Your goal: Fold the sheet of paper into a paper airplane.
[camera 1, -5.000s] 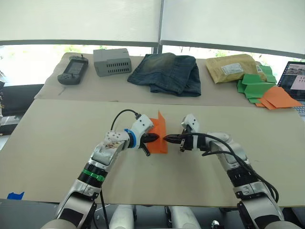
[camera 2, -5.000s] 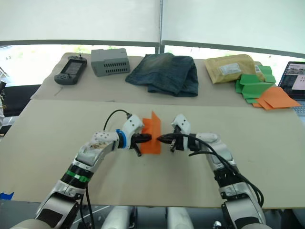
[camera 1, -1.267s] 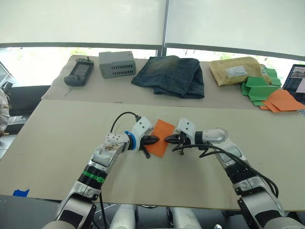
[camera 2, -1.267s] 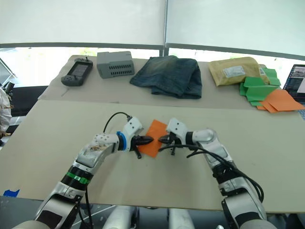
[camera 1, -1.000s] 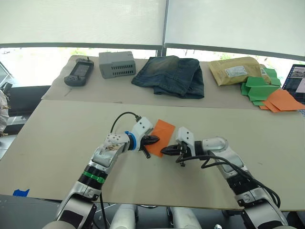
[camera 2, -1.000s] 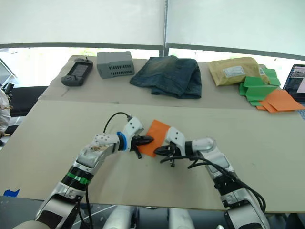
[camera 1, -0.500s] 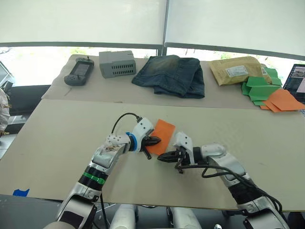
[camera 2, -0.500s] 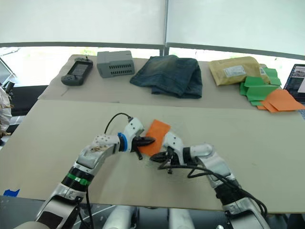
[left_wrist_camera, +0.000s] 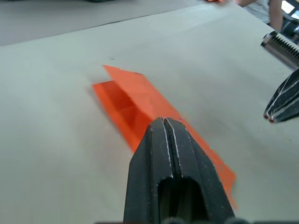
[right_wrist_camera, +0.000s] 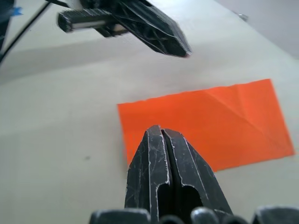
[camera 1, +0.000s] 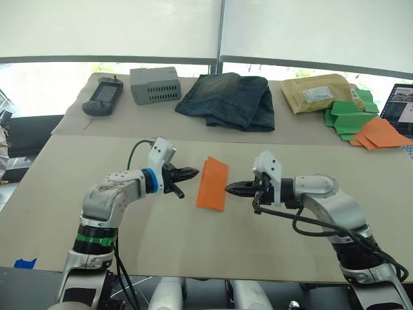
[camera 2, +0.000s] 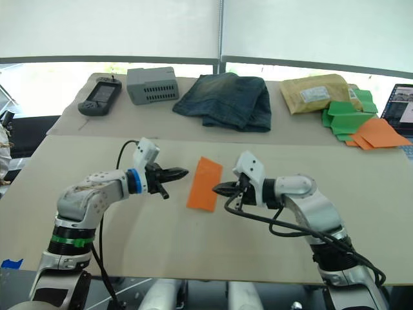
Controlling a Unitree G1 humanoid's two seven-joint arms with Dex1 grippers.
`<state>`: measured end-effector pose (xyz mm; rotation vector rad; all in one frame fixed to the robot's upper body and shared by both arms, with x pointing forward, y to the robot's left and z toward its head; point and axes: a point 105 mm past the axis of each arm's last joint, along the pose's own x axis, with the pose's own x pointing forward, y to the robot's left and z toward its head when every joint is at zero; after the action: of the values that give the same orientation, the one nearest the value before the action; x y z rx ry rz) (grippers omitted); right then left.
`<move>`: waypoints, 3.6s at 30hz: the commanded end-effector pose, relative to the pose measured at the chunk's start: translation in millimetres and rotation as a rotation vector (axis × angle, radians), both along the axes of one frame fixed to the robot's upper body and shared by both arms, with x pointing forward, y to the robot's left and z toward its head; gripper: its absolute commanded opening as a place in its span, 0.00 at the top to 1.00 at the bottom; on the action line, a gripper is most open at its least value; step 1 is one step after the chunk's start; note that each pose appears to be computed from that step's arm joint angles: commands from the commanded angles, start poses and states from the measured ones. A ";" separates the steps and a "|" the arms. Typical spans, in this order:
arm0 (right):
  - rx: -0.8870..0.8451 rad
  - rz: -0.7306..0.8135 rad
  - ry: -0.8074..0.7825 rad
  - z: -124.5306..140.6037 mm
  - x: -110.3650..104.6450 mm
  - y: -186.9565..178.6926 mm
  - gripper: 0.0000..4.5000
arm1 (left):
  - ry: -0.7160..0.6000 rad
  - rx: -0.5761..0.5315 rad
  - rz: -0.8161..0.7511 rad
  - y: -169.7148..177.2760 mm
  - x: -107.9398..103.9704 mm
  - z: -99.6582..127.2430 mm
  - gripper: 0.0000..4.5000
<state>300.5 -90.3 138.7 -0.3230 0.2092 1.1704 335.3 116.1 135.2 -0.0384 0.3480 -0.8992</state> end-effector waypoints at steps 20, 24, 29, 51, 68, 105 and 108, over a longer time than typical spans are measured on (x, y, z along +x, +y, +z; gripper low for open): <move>0.012 -0.182 -0.197 67.5 11.4 -30.2 0.99 | -0.028 -0.071 -0.307 -96.7 1.4 -25.3 1.00; -0.014 -0.238 -0.232 75.3 11.1 -40.5 0.99 | 0.000 -0.048 -0.358 -123.8 0.6 -40.2 1.00; -0.032 -0.244 -0.247 77.9 7.0 -39.4 0.99 | 0.007 -0.040 -0.393 -144.2 0.4 -48.5 1.00; -0.616 -0.121 -0.372 11.7 -9.8 -25.3 0.99 | 0.020 -0.061 -0.458 -156.3 -7.4 -53.2 1.00; -0.656 -0.278 -0.265 -33.0 27.5 -66.7 0.99 | 0.014 -0.057 -0.408 -139.8 -2.3 -51.6 1.00; -0.408 -0.274 0.051 -54.4 -3.2 -37.1 0.99 | 0.028 0.069 -0.364 -104.6 -16.9 -57.4 1.00; -0.412 -0.291 0.039 -54.1 0.1 -41.3 0.99 | 0.041 0.080 -0.383 -104.1 -19.6 -59.2 1.00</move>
<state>290.6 -115.0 86.6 -0.5724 0.5005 0.9297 317.1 14.8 72.2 0.0667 0.4407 -1.2421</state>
